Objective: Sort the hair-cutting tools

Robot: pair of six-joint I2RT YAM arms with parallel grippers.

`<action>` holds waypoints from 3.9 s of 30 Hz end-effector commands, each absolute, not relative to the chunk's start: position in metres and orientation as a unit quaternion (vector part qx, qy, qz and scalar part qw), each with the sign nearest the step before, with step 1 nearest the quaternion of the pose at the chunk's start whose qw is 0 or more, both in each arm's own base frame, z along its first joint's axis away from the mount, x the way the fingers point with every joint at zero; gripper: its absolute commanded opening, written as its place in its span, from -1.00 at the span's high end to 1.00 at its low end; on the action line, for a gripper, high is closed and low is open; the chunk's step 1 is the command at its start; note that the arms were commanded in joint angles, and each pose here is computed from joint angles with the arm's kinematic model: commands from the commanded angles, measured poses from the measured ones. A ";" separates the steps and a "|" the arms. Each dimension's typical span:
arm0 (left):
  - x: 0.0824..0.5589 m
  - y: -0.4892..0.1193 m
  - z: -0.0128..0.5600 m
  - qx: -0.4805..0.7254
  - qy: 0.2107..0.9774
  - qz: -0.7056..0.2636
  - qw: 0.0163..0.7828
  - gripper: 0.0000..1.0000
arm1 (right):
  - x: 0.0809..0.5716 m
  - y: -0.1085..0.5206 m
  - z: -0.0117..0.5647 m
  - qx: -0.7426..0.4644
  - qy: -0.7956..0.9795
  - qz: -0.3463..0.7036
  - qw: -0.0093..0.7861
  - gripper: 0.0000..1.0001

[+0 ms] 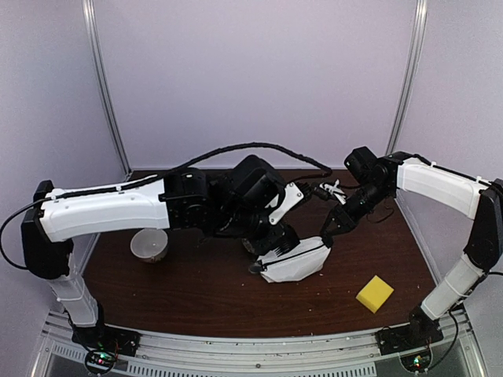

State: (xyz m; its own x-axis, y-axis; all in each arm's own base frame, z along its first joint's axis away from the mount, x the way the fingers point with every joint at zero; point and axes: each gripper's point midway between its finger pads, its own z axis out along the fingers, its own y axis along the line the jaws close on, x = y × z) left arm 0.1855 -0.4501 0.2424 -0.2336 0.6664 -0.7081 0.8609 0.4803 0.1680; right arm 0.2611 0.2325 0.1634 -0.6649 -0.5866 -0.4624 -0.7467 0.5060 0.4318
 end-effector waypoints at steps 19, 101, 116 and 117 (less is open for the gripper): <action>0.205 -0.495 0.242 0.476 0.742 -0.446 0.155 1.00 | 0.170 0.232 0.274 -0.729 0.596 0.112 0.318 0.10; 0.292 -0.470 0.102 0.523 0.813 -0.094 0.239 -0.18 | 0.185 0.225 0.221 -0.645 0.684 0.203 0.272 0.62; 0.275 -0.494 0.093 0.563 0.785 -0.130 0.223 -0.19 | 0.185 0.226 0.220 -0.642 0.686 0.206 0.273 0.61; 0.275 -0.496 0.092 0.564 0.785 -0.130 0.223 -0.19 | 0.185 0.226 0.220 -0.642 0.686 0.207 0.273 0.61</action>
